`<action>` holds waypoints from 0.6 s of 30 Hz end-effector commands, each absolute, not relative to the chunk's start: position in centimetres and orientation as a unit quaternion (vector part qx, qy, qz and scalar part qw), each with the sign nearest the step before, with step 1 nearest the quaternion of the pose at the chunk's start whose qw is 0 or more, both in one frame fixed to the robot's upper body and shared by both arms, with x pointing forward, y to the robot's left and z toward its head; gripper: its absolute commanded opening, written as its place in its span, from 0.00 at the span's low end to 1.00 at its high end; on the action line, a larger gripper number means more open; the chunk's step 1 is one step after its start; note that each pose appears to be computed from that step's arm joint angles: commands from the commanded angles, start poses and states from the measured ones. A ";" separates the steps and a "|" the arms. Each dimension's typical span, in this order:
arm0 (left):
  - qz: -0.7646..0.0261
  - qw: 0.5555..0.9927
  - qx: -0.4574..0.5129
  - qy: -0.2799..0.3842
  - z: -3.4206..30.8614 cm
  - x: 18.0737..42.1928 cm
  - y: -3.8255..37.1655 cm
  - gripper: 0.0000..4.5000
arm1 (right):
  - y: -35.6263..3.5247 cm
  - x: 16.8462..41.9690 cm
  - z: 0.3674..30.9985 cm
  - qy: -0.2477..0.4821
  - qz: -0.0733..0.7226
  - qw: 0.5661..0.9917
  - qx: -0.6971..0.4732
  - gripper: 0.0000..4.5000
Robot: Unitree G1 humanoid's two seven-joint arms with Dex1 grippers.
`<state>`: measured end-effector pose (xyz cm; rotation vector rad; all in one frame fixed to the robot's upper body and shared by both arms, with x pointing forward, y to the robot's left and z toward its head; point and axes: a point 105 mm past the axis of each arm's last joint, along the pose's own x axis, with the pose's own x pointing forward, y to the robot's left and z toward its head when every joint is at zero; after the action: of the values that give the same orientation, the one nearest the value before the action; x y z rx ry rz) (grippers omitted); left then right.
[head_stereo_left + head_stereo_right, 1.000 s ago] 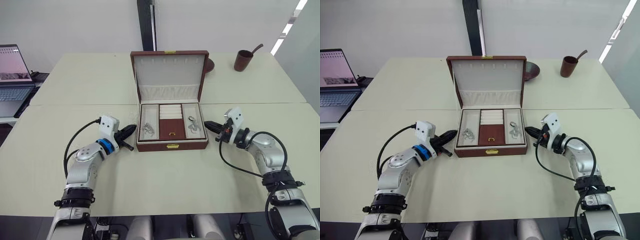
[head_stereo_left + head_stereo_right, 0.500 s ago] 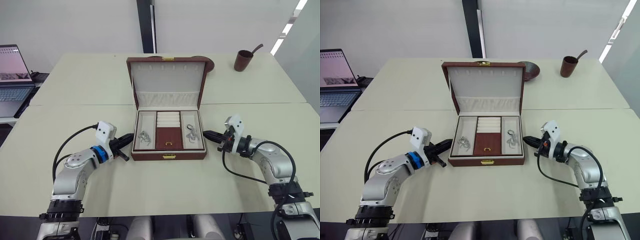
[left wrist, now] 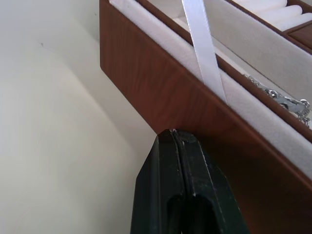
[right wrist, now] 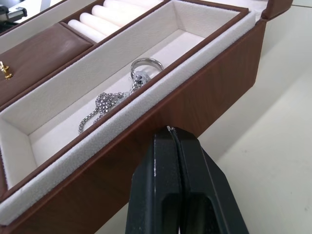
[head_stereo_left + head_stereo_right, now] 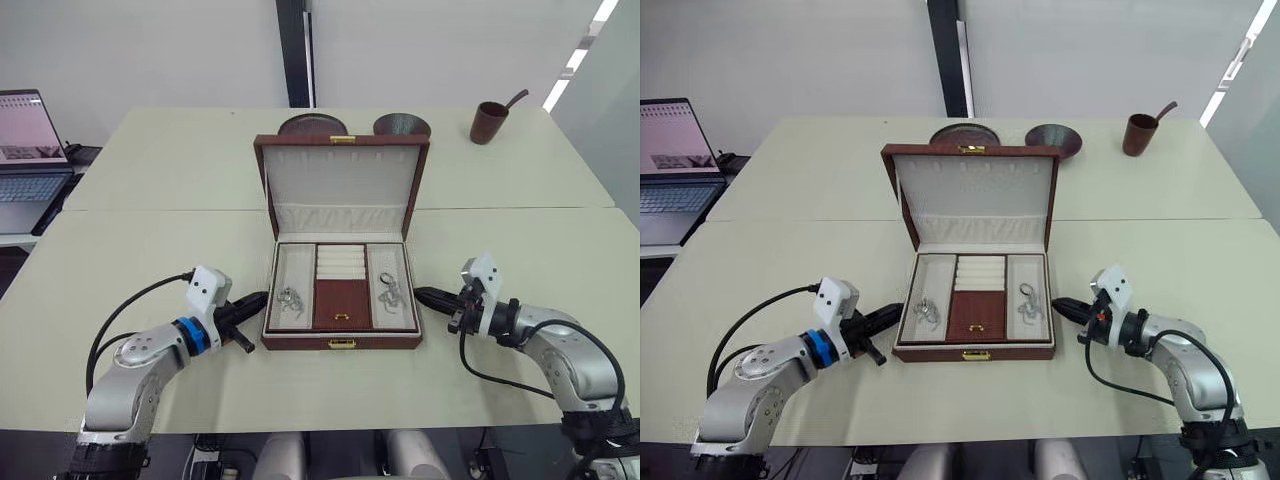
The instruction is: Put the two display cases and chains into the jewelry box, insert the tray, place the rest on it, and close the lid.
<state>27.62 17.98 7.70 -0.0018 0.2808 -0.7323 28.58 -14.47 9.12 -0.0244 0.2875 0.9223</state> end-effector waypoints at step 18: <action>-0.421 0.901 0.005 0.106 8.2 27.1 15.8 0.00 | -12.2 26.9 9.6 0.124 0.490 0.863 0.010 0.00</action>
<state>27.49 18.26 7.53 0.0133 0.2655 -0.7592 28.18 -14.75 8.86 -0.0075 0.2945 0.9005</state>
